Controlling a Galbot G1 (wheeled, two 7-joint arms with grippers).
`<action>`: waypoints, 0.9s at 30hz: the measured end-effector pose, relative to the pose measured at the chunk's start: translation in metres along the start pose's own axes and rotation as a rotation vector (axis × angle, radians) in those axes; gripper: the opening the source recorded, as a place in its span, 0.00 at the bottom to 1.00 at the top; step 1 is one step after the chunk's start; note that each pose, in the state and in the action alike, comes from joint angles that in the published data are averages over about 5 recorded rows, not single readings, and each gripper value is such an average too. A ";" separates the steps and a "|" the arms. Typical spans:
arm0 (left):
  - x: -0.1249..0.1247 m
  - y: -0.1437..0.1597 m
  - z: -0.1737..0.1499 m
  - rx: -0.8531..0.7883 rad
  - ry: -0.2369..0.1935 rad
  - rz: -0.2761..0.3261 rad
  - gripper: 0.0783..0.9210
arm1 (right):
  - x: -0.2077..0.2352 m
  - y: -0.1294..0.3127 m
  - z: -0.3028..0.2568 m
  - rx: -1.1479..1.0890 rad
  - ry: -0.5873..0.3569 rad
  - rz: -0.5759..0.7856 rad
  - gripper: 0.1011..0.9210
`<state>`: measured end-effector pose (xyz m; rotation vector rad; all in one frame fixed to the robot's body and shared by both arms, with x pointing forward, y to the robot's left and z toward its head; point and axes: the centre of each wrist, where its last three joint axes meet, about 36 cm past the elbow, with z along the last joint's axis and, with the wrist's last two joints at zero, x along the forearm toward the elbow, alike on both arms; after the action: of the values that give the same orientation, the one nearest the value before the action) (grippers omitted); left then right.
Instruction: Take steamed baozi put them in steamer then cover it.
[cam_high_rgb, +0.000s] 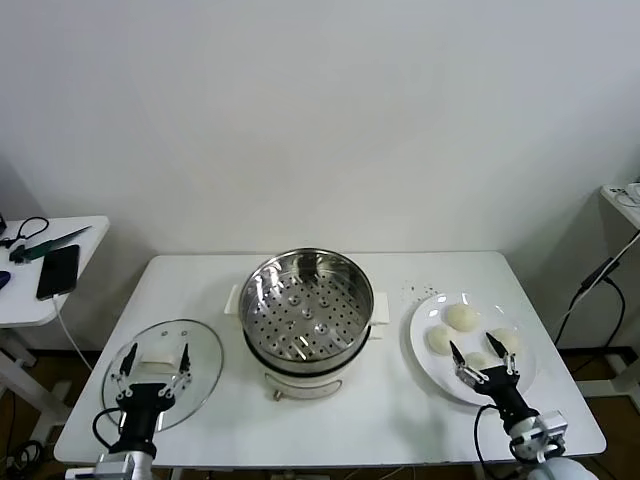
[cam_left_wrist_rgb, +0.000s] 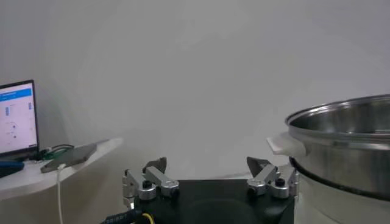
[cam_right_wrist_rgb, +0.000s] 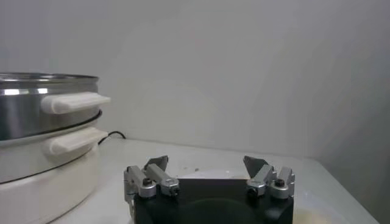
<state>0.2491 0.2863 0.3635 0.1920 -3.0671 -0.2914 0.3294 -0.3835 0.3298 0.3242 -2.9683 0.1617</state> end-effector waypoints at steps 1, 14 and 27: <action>0.000 0.000 0.000 0.001 0.000 -0.001 0.88 | -0.001 -0.003 -0.002 0.014 0.008 -0.008 0.88; 0.003 -0.005 0.001 0.022 0.007 -0.017 0.88 | -0.053 -0.109 -0.090 0.463 0.286 -0.335 0.88; 0.002 -0.006 0.005 0.028 0.027 -0.009 0.88 | -0.149 -0.148 -0.176 0.835 0.555 -0.632 0.88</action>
<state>0.2474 0.2807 0.3571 0.2095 -3.0459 -0.2445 0.5306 -0.4753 0.4917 1.0648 -1.9905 1.1702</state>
